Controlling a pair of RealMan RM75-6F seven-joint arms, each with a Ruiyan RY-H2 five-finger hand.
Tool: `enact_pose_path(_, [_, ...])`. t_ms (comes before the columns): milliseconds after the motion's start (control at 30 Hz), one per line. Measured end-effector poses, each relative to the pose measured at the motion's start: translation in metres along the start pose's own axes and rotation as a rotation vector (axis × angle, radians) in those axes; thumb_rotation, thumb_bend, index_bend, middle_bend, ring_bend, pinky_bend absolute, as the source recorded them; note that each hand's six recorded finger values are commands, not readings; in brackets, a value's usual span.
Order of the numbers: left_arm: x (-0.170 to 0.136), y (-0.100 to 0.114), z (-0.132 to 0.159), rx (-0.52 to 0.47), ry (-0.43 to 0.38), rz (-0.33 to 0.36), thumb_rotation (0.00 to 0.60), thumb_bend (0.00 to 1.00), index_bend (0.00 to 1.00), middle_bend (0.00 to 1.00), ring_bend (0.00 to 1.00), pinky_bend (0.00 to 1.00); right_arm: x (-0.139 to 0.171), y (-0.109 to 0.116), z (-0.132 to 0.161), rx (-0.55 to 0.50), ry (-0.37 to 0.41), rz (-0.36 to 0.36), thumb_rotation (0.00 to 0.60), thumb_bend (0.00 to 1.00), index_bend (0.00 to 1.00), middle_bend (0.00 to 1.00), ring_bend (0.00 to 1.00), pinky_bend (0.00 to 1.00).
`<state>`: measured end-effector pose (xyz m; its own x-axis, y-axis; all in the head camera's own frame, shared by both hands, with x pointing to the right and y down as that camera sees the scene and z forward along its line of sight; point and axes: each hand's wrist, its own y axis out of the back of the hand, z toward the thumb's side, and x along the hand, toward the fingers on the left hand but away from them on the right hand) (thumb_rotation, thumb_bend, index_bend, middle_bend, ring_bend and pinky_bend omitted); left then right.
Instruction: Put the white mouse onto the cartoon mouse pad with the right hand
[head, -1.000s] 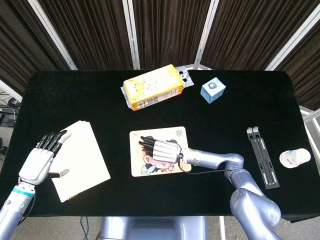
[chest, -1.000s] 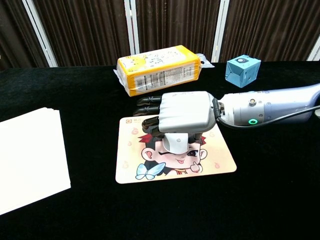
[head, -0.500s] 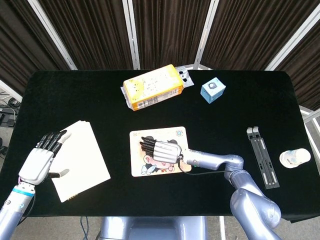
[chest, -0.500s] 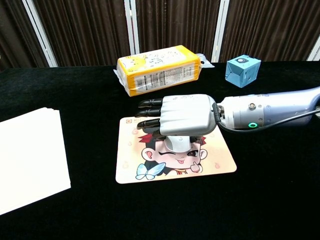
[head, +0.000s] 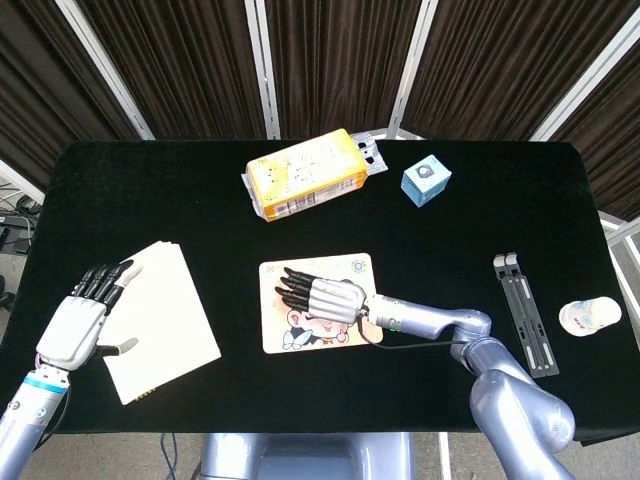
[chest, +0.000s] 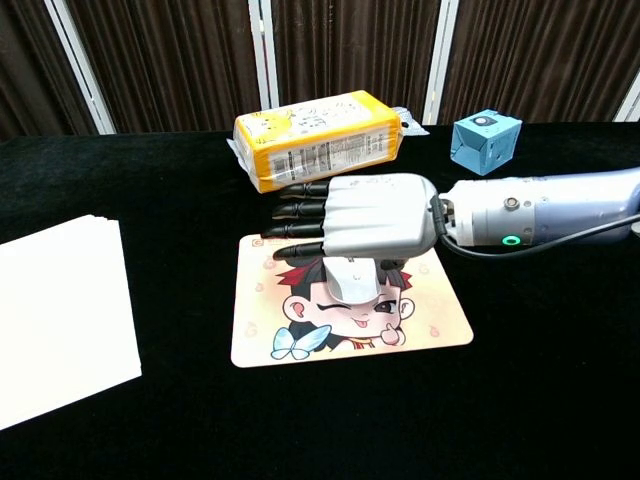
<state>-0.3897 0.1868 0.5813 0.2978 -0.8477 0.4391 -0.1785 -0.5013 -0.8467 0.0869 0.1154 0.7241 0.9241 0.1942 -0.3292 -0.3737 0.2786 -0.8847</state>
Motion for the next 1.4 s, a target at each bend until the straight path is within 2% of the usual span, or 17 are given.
enact_pose_path(267, [-0.003, 0.001, -0.001, -0.006, -0.009, 0.009, 0.6, 0.13, 0.0, 0.0, 0.0, 0.0, 0.021, 0.01, -0.028, 0.03, -0.118, -0.011, 0.6, 0.01, 0.07, 0.0, 0.0, 0.0])
enact_pose_path(400, [-0.005, 0.003, -0.003, -0.006, -0.004, 0.02, 0.6, 0.13, 0.0, 0.0, 0.0, 0.0, 0.041, 0.015, -0.044, -0.02, -0.227, -0.002, 0.6, 0.01, 0.07, 0.0, 0.0, 0.0])
enact_pose_path(467, [-0.006, 0.004, -0.002, -0.006, -0.006, 0.026, 0.6, 0.13, 0.0, 0.0, 0.0, 0.0, 0.057, 0.014, -0.053, -0.075, -0.31, 0.012, 0.6, 0.01, 0.07, 0.0, 0.0, 0.0])
enact_pose_path(667, [-0.009, 0.005, 0.001, 0.001, -0.021, 0.037, 0.6, 0.13, 0.0, 0.0, 0.0, 0.0, 0.11, 0.013, -0.064, -0.309, -0.565, 0.048, 0.6, 0.02, 0.07, 0.0, 0.0, 0.0])
enact_pose_path(867, [-0.01, 0.006, 0.001, -0.005, -0.023, 0.054, 0.6, 0.13, 0.0, 0.0, 0.0, 0.0, 0.168, 0.017, -0.056, -0.597, -0.811, 0.066, 0.6, 0.02, 0.07, 0.0, 0.0, 0.0])
enact_pose_path(1000, [-0.011, 0.007, 0.001, -0.009, -0.031, 0.068, 0.6, 0.13, 0.0, 0.0, 0.0, 0.0, 0.219, 0.014, -0.047, -0.813, -0.999, 0.076, 0.6, 0.02, 0.07, 0.0, 0.0, 0.0])
enact_pose_path(1100, [-0.011, 0.008, 0.002, -0.015, -0.036, 0.081, 0.6, 0.13, 0.0, 0.0, 0.0, 0.0, 0.254, 0.017, -0.04, -0.919, -1.092, 0.077, 0.6, 0.02, 0.07, 0.0, 0.0, 0.0])
enact_pose_path(1200, [-0.009, 0.011, 0.001, -0.023, -0.034, 0.106, 0.6, 0.13, 0.0, 0.0, 0.0, 0.0, 0.285, 0.023, -0.036, -0.916, -1.147, 0.082, 0.6, 0.02, 0.06, 0.0, 0.0, 0.0])
enact_pose_path(1400, [-0.01, 0.012, 0.0, -0.029, -0.034, 0.125, 0.6, 0.13, 0.0, 0.0, 0.0, 0.0, 0.307, 0.031, -0.018, -0.891, -1.154, 0.077, 0.6, 0.02, 0.06, 0.0, 0.0, 0.0])
